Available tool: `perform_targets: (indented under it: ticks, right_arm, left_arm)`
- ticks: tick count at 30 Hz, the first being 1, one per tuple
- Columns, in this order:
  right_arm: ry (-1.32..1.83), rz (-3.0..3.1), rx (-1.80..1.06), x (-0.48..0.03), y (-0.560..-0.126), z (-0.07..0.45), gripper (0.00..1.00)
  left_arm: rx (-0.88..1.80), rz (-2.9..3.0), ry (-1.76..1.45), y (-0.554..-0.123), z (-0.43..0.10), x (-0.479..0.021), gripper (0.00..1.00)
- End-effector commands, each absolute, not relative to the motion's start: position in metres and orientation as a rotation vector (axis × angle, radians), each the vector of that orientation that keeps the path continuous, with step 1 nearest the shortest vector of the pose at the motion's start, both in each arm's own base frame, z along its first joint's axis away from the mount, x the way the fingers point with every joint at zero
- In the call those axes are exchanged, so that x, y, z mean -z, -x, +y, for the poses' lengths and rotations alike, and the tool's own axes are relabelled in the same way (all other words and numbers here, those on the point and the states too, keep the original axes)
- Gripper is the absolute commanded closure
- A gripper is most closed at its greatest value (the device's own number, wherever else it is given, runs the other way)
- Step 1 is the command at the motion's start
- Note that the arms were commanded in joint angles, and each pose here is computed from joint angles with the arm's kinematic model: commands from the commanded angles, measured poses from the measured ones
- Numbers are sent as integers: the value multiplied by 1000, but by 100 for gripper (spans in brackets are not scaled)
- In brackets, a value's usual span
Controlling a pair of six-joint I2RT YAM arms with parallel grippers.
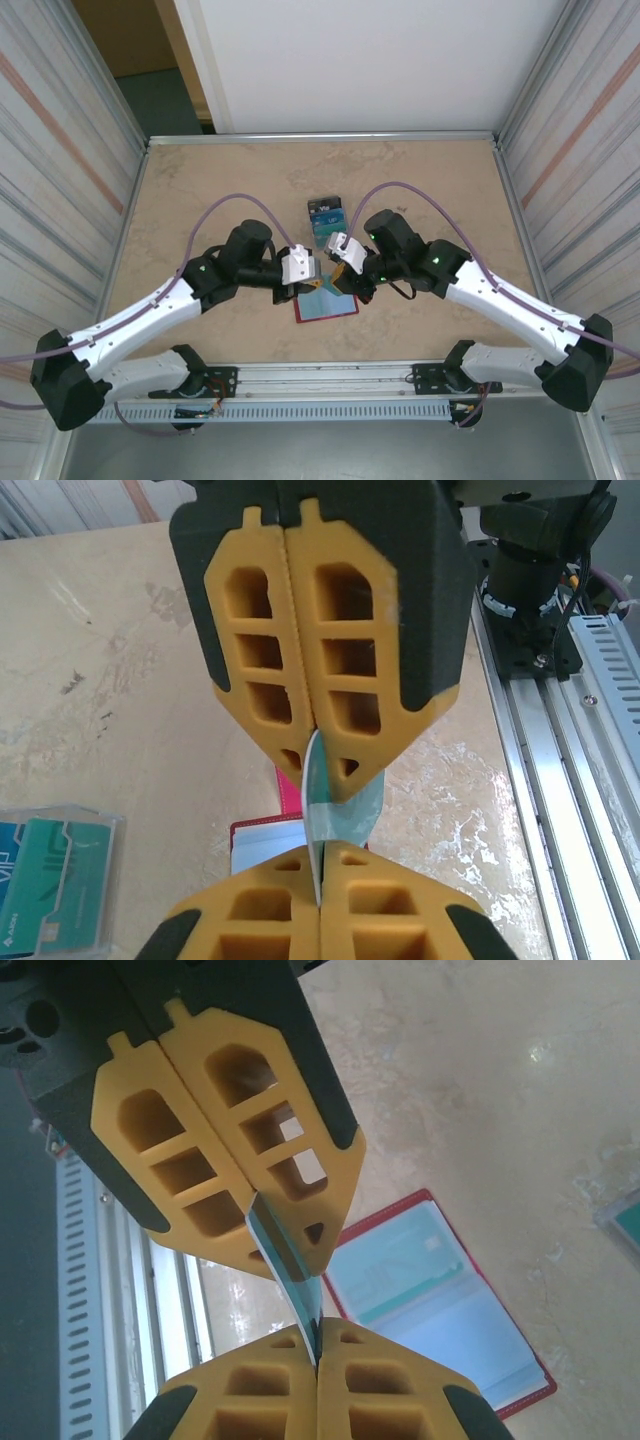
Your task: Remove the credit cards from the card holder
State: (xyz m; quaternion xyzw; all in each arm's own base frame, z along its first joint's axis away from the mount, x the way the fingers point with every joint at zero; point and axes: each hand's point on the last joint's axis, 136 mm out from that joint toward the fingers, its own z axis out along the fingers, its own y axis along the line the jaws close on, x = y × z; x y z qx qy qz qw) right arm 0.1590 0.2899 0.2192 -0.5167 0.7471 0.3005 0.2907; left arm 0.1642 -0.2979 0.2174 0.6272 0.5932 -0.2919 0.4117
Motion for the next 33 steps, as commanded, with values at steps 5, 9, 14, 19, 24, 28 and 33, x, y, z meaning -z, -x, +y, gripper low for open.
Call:
perform_targets:
  ticks: [5, 9, 14, 19, 24, 28, 33]
  right_arm:
    - [1232, 1896, -845, -248, -171, 284, 59]
    - [1044, 1814, -916, -264, -178, 270, 50]
    - [867, 1641, -1114, -285, -168, 261, 37]
    - [841, 1534, -1241, -298, -152, 261, 32]
    - [843, 1498, -1284, -300, -152, 266, 32]
    - [893, 1465, -1346, -308, -146, 274, 33]
    - [902, 1462, -1349, -309, -149, 278, 37]
  left_arm:
    - [660, 1449, -1475, -173, -293, -233, 100]
    - [692, 1454, -1282, -176, -282, -246, 100]
    - [844, 1507, -1029, -172, -269, -259, 100]
    - [1024, 1528, -826, -169, -262, -270, 100]
    - [1179, 1466, -828, -153, -267, -286, 100]
    - [1232, 1452, -831, -150, -272, -290, 100]
    - [1312, 1411, -876, -141, -279, -294, 100]
